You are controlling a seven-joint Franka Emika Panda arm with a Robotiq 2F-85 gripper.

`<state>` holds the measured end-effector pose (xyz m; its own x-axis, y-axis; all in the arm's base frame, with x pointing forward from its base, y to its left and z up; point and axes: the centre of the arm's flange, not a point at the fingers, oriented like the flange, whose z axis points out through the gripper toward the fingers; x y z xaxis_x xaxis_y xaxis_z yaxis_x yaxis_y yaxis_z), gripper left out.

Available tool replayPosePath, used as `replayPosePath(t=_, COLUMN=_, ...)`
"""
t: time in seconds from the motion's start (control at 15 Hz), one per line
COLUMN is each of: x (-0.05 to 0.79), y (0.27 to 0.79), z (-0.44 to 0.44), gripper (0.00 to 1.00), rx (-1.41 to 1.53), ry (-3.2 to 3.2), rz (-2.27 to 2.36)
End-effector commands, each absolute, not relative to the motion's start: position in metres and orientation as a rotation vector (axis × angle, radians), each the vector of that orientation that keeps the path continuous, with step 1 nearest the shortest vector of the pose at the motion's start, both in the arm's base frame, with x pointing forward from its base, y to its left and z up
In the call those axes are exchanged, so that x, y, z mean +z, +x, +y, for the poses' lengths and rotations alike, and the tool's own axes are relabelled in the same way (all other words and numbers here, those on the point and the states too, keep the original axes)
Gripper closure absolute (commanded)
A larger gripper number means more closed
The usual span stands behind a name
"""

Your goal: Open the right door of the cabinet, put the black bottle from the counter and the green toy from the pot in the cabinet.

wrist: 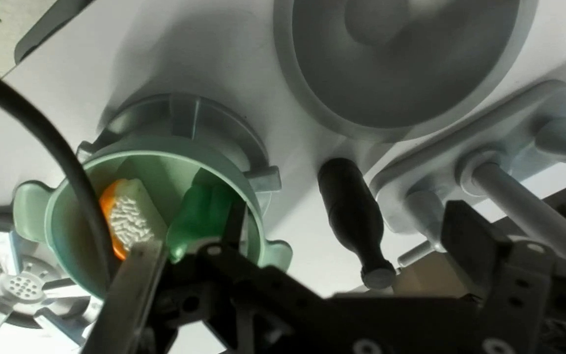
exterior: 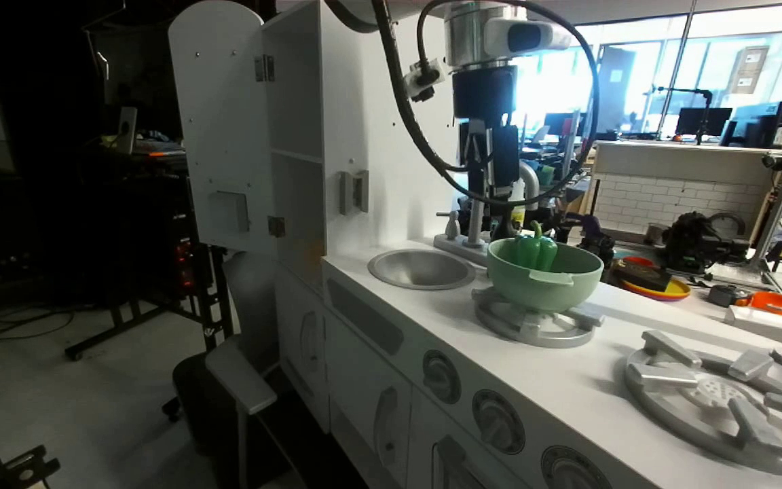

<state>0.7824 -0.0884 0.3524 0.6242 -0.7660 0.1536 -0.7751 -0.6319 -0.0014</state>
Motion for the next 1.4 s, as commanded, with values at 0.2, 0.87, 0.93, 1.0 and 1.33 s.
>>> replayPosePath(t=0.2, x=0.334, y=0.824, z=-0.091, gripper=0.00, rx=0.287, ry=2.691, rz=-1.296)
replayPosePath(t=0.87, x=0.330, y=0.834, z=-0.077, gripper=0.00, rx=0.365, ry=2.661, rz=-1.285)
replayPosePath(t=0.93, x=0.322, y=0.835, z=-0.080, gripper=0.00, rx=0.369, ry=2.662, rz=-1.287)
replayPosePath(t=1.0, x=0.317, y=0.836, z=-0.081, gripper=0.00, rx=0.372, ry=2.662, rz=-1.289)
replayPosePath(t=1.33, x=0.303, y=0.839, z=-0.076, gripper=0.00, rx=0.380, ry=2.648, rz=-1.296)
